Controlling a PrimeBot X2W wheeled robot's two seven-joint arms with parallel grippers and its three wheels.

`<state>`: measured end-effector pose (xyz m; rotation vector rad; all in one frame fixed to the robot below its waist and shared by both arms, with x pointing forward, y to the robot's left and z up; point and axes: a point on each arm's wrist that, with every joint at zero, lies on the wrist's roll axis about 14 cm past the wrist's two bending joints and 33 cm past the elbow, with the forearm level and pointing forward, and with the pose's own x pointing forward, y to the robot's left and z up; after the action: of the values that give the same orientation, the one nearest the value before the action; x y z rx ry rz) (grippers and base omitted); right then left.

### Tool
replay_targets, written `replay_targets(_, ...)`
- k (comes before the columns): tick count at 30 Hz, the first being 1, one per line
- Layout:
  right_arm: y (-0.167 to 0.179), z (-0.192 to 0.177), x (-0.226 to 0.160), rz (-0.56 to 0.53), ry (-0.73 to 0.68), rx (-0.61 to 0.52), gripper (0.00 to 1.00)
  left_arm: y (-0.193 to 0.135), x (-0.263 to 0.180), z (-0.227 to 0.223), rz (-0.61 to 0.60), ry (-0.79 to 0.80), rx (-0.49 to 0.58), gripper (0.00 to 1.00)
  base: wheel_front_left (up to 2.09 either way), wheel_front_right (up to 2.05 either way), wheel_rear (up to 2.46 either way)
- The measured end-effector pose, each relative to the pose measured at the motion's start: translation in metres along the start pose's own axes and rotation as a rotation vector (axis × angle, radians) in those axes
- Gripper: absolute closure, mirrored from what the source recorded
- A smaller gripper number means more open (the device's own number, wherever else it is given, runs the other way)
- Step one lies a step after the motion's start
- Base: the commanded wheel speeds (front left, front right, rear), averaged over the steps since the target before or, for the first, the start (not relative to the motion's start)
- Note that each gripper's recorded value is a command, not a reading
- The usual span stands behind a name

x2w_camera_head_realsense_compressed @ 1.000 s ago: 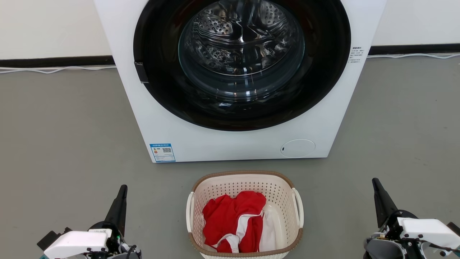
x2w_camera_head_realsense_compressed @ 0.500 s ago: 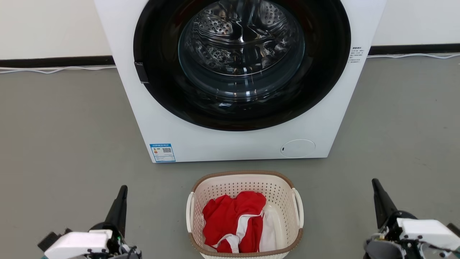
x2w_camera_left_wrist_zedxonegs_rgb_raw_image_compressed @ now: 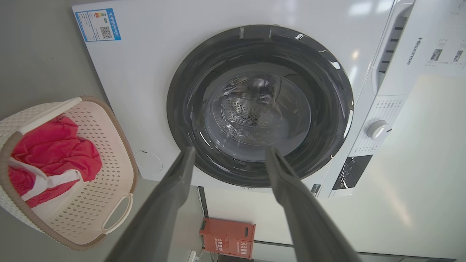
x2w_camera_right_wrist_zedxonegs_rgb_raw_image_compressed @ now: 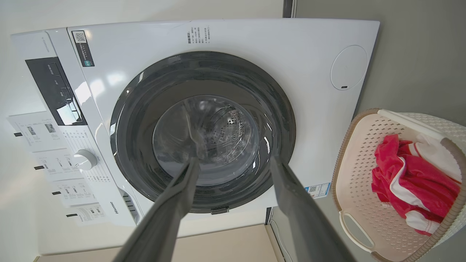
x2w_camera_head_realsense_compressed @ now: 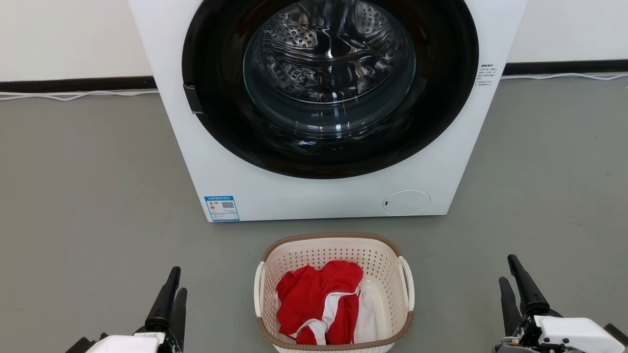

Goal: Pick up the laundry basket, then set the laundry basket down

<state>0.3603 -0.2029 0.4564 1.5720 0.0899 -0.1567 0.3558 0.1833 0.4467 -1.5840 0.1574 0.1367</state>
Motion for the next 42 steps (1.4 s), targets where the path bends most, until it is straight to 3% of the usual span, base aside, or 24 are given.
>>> replay_targets(14,0.005,-0.003,0.001,0.012,-0.002,-0.154,0.0,-0.001,0.001,-0.007,0.002,0.004,0.087,0.0,0.0,0.0,0.0)
replay_targets(31,0.015,-0.004,0.002,0.039,-0.008,-0.534,0.0,0.004,0.001,-0.011,0.032,0.005,0.376,0.0,0.0,0.0,0.0)
replay_targets(42,0.019,-0.005,0.002,0.055,-0.013,-0.71,0.0,0.005,0.001,-0.012,0.036,0.002,0.509,0.0,0.0,0.0,0.0)
